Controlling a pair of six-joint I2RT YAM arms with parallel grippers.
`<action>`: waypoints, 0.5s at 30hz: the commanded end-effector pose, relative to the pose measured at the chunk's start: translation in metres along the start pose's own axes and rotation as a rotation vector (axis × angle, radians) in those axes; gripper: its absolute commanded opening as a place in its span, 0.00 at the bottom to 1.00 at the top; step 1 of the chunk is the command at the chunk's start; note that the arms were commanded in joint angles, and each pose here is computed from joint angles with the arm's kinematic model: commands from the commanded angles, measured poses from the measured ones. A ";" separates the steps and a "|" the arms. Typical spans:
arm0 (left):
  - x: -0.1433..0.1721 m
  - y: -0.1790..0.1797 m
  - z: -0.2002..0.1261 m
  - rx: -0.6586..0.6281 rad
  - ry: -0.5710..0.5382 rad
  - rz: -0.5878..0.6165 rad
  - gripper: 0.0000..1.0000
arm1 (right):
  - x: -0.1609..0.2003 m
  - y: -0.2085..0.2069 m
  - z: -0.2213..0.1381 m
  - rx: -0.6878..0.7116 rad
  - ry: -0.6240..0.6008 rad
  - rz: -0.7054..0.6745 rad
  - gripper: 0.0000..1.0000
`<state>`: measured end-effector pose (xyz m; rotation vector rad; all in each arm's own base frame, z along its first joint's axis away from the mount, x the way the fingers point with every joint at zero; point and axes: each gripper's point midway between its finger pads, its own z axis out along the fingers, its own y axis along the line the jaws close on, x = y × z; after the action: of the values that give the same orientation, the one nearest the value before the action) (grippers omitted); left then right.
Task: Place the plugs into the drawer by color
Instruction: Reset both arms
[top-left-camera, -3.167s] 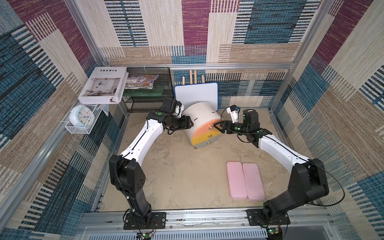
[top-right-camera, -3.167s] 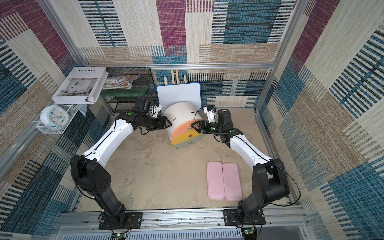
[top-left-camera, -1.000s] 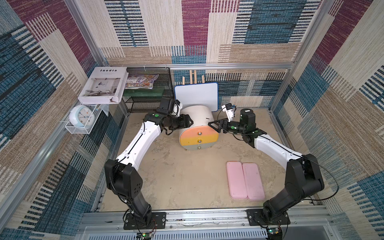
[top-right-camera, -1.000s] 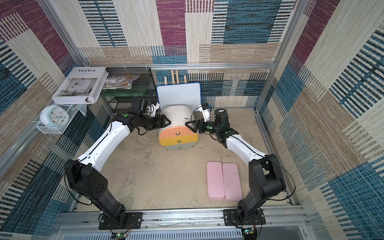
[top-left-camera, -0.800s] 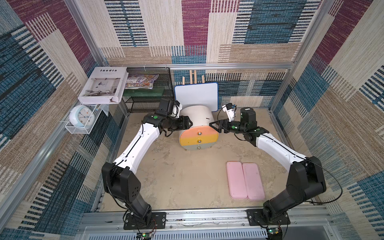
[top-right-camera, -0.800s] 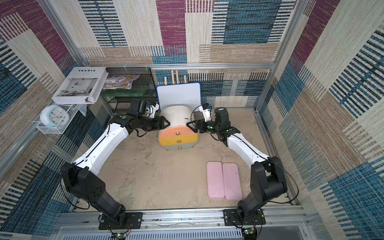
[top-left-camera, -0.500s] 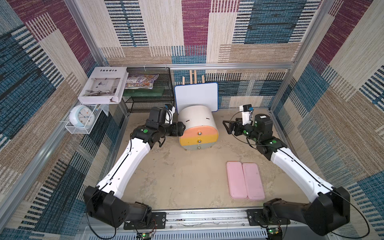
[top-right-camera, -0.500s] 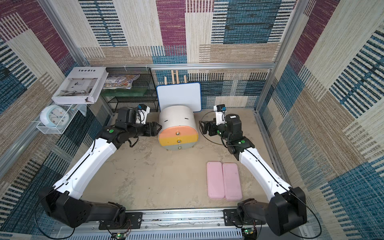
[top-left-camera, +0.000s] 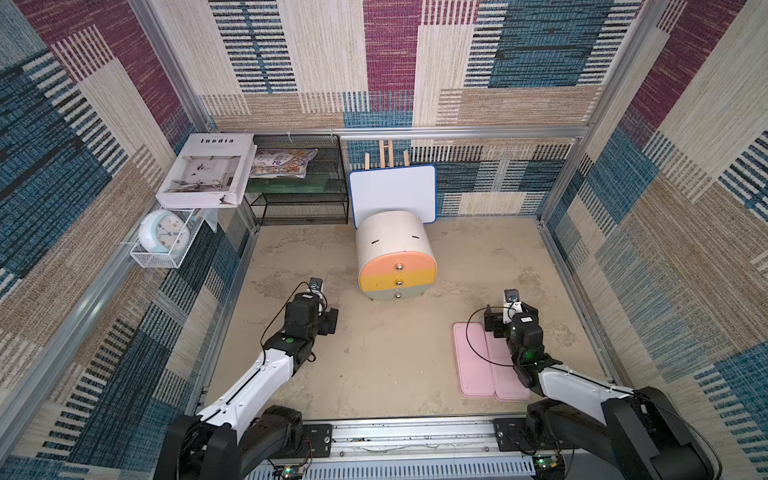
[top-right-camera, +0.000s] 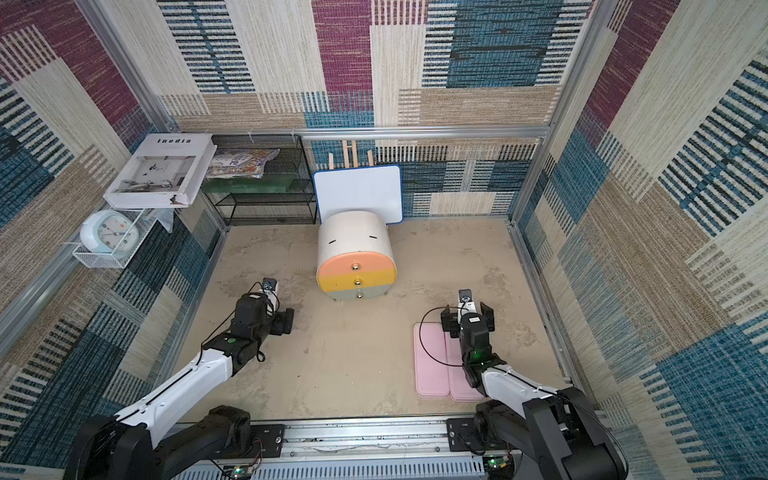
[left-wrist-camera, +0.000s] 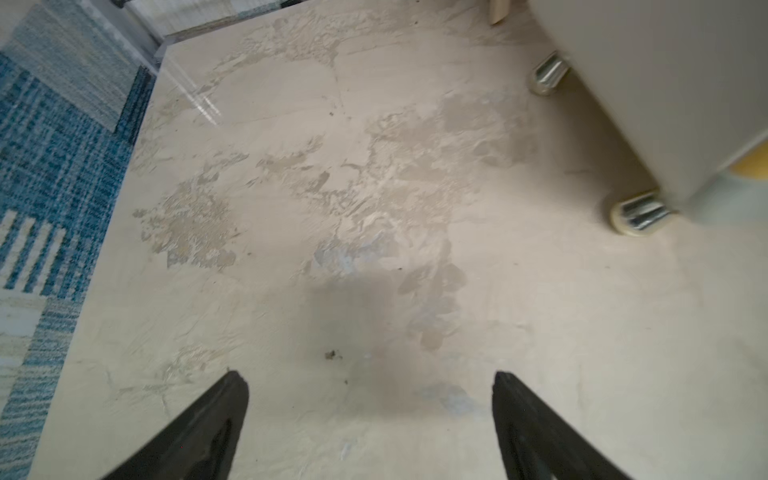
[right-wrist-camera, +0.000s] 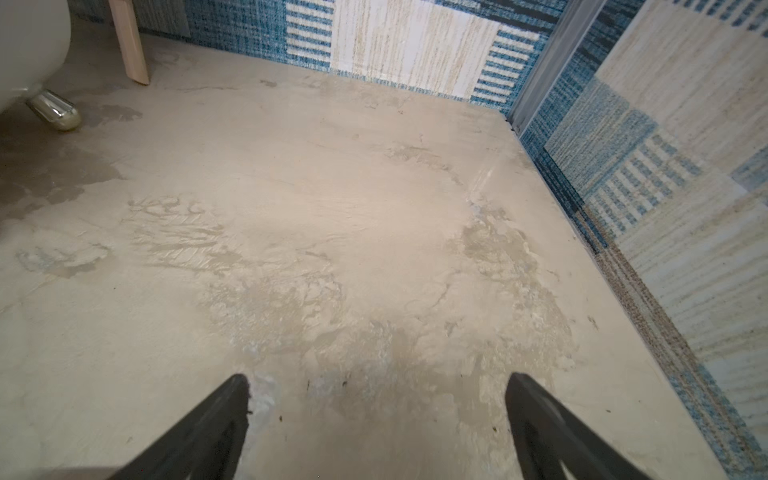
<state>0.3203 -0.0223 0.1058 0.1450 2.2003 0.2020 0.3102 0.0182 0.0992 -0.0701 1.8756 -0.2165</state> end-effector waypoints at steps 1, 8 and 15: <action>-0.038 0.003 0.008 0.021 -0.206 0.002 0.96 | -0.061 -0.009 -0.008 -0.009 -0.275 0.091 0.99; -0.047 -0.006 0.038 0.162 -0.291 -0.048 0.93 | -0.069 -0.015 0.015 0.007 -0.293 0.057 0.99; -0.032 0.015 0.075 0.186 -0.234 -0.168 0.93 | -0.049 -0.031 0.036 0.017 -0.263 0.128 0.99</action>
<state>0.3832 0.0009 0.0645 0.0843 2.0737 -0.0174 0.3500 -0.0045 0.1219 -0.0117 1.6935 -0.1861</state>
